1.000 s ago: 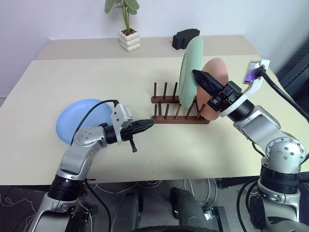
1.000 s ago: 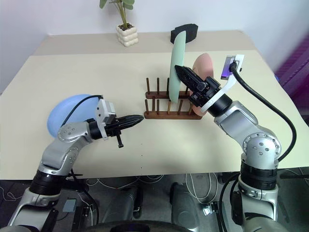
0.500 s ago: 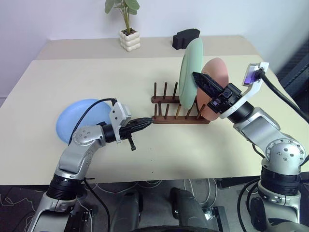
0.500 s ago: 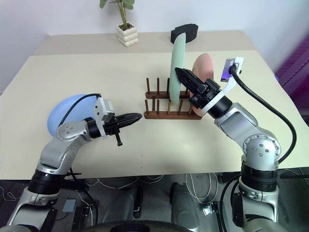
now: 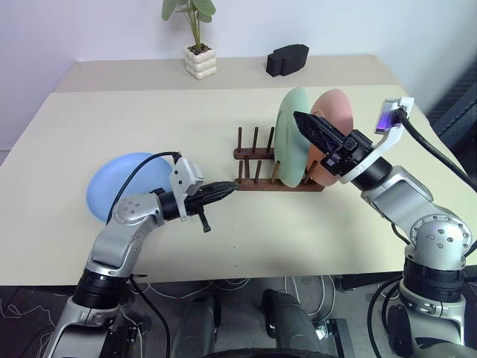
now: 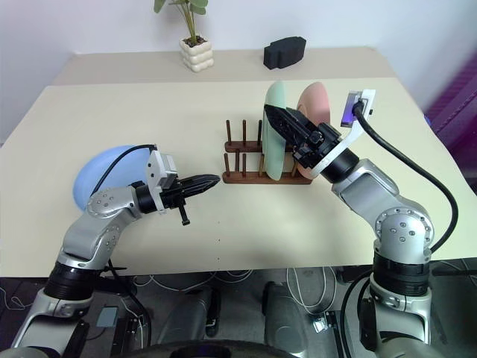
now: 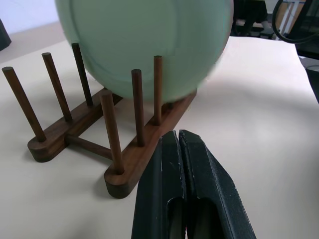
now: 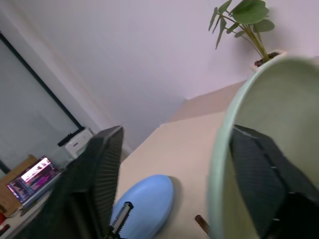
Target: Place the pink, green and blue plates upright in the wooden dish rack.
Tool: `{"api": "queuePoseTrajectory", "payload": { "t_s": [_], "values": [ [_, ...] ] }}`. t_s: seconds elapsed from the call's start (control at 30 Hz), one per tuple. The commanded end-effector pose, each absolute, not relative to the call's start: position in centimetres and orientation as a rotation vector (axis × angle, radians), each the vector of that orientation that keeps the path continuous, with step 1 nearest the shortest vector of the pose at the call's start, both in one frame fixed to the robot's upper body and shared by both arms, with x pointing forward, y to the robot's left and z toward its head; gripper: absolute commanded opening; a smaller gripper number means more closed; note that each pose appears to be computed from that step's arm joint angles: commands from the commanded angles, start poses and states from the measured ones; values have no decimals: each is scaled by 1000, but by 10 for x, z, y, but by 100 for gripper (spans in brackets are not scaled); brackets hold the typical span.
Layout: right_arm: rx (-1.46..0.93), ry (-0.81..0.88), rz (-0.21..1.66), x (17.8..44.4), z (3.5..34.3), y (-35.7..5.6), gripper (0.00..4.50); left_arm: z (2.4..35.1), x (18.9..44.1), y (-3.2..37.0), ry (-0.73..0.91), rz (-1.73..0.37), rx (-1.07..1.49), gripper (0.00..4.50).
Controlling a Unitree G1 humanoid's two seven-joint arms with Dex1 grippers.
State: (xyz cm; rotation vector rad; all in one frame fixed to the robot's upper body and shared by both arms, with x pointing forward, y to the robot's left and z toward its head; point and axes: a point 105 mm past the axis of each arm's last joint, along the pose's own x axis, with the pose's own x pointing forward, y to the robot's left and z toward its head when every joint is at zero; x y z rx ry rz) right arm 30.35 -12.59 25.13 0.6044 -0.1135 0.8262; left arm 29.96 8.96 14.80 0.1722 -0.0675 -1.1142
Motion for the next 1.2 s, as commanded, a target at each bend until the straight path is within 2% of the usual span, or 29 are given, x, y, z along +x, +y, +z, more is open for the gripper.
{"api": "queuePoseTrajectory", "payload": {
  "t_s": [0.03,0.73,0.9,1.0,1.1,1.2],
  "values": [
    [576,-155,841,300,262,-128,335,159,297,86,-111,-1132,185,0],
    [322,-244,778,300,294,-140,335,159,298,84,-117,-1140,183,0],
    [108,-294,796,293,309,-136,335,167,301,92,-127,-1114,152,0],
    [-207,-264,821,290,300,-122,342,181,317,121,-125,-978,109,93],
    [-293,-262,859,289,296,-114,342,189,329,147,-123,-851,125,241],
    [-355,-292,896,290,299,-101,342,195,348,196,-81,-619,165,400]
  ]
}}
